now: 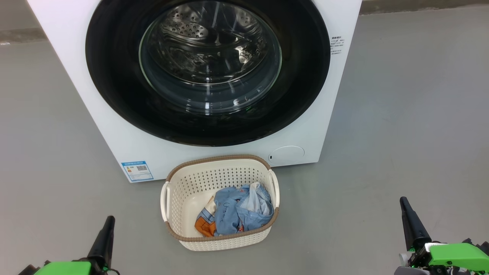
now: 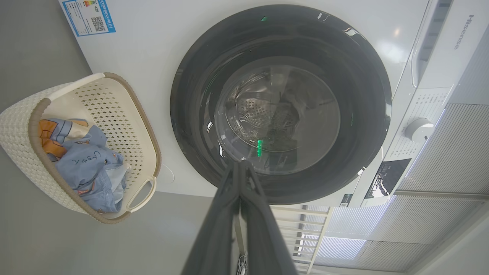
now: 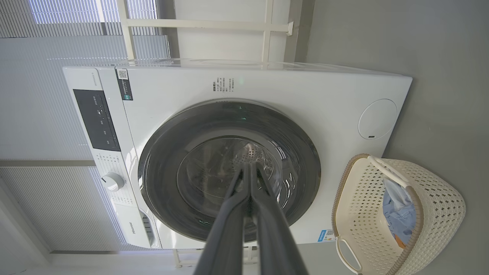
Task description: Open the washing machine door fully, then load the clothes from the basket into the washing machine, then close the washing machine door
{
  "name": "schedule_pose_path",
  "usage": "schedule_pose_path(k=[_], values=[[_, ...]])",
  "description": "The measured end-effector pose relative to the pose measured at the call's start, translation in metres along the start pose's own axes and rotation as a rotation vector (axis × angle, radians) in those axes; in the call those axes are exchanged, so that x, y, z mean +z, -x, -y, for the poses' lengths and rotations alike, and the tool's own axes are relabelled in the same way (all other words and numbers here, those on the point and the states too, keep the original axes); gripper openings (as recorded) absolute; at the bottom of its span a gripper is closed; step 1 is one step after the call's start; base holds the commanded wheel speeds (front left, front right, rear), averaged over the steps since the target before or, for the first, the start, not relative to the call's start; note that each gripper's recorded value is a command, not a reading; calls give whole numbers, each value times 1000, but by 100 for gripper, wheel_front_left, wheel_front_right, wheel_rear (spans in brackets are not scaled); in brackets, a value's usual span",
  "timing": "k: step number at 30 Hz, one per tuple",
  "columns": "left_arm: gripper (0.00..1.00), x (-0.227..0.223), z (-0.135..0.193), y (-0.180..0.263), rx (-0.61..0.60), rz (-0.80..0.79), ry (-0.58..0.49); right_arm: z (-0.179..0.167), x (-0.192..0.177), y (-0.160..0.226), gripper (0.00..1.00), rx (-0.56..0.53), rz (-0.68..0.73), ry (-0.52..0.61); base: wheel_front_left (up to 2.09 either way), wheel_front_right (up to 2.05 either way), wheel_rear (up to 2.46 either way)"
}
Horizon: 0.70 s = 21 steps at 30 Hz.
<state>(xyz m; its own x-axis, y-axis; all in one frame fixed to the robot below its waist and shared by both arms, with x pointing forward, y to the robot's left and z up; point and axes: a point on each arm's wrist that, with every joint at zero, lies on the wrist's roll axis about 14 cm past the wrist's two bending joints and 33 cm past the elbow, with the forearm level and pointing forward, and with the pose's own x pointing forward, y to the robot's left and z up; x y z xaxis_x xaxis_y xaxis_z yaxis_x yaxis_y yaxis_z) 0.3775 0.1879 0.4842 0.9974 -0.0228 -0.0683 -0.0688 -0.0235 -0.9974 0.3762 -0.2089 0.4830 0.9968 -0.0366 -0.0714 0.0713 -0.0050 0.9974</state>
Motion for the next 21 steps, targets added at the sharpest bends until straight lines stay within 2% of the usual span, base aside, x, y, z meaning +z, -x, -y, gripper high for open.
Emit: schedule_pose_path(k=[3, 4, 11, 21], values=[[0, 0, 0, 0, 0, 0, 0, 0, 0, 0, 0, 0, 0, 0, 0, 0, 0], [100, 0, -2, 1, 5, 0, 1, 2, 0, 1, 100, -5, 1, -1, 0, 0, 0], [100, -9, -42, 19, 122, -2, 38, 42, -2, 18, 100, -124, 7, -19, 0, 0, 0], [100, -10, -36, 17, 106, 1, -6, 37, -6, 16, 100, -110, 4, 24, 0, 0, 0]])
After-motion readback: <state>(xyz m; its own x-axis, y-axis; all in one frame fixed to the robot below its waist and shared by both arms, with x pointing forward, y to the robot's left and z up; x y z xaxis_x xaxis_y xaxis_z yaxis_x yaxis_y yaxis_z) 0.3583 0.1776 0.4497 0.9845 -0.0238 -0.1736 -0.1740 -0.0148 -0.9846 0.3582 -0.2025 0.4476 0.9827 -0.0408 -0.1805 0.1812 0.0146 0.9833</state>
